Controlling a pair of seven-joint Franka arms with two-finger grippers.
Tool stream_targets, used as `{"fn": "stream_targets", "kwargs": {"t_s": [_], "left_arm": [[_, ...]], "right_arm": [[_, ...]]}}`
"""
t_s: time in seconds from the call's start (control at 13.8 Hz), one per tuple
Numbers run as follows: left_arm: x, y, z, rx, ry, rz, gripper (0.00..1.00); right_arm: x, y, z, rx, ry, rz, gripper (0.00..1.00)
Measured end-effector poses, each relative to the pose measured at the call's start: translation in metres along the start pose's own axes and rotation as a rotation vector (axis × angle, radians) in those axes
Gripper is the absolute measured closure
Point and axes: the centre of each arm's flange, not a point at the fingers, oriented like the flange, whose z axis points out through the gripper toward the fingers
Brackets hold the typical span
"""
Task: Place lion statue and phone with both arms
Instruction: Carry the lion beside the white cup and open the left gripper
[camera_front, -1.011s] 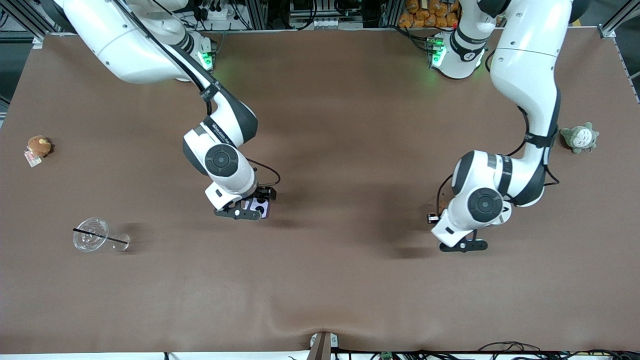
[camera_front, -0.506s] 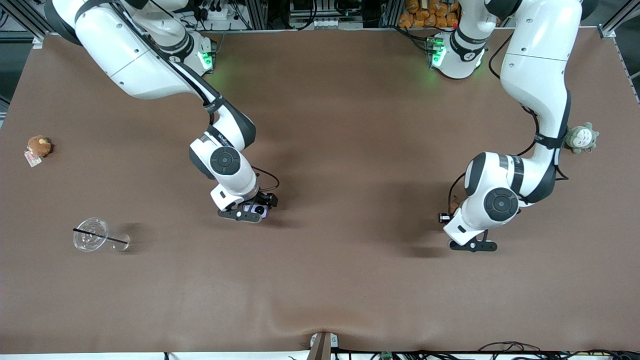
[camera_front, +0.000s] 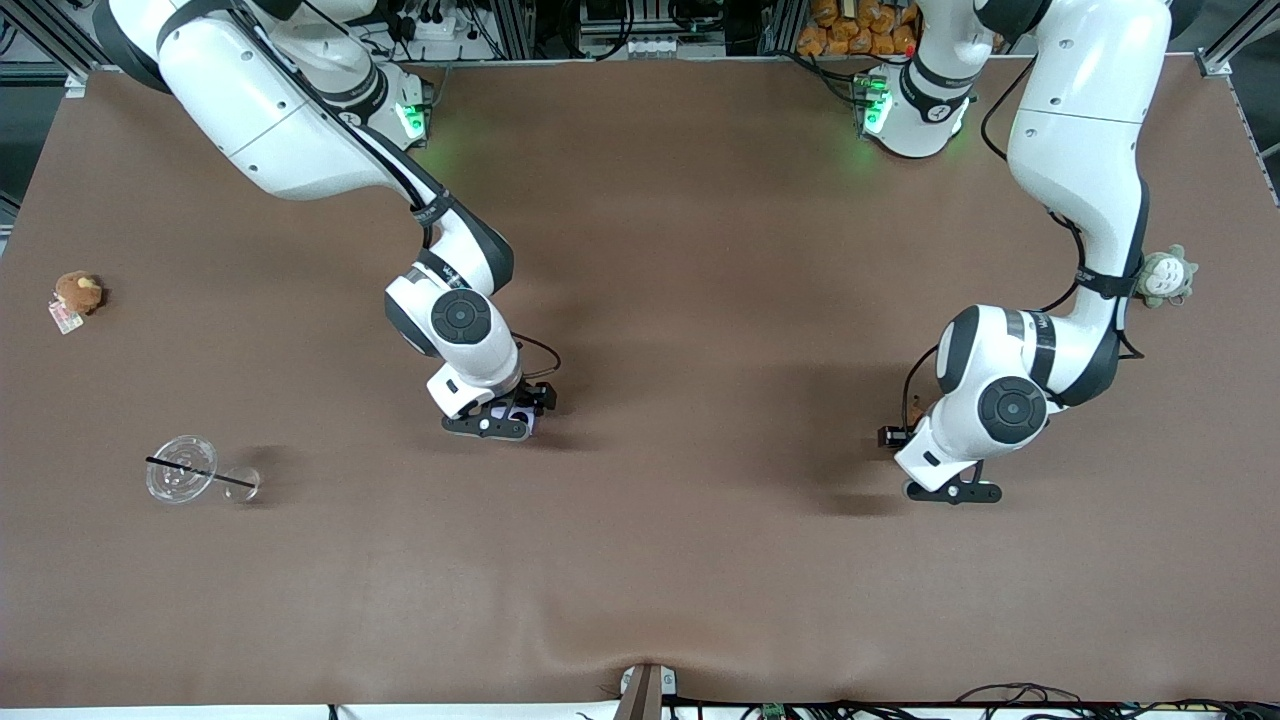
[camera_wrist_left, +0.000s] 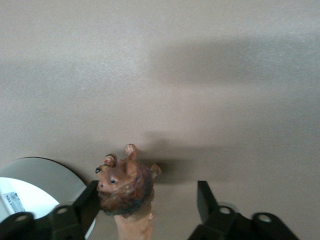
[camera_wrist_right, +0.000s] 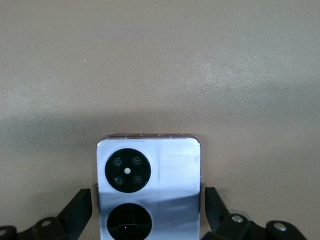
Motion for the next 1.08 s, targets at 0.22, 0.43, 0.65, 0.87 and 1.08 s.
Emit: {"fn": "stream_targets", "kwargs": {"t_s": [0.22,0.43,0.65,0.87,1.08], "left_arm": [[0.001,0.011,-0.035,-0.008,0.028,0.014,0.0],[-0.001,0.009,-0.093,-0.006,0.037,0.012,0.0],[0.0,-0.001,-0.164,-0.017,0.118,-0.003,0.0],[-0.006,-0.021,-0.236,-0.032,0.225,-0.031,0.0],[-0.023,-0.034,-0.296,-0.037,0.274,-0.047,0.0]], "right_arm": [[0.002,0.005,0.005,-0.008,-0.002,0.003,0.0],[0.003,0.005,0.007,0.005,0.006,0.006,0.0],[0.009,0.009,0.008,0.027,0.028,0.015,0.0],[0.011,0.01,0.009,0.037,0.036,0.018,0.0],[0.014,0.01,0.004,0.043,0.052,0.017,0.16]]}}
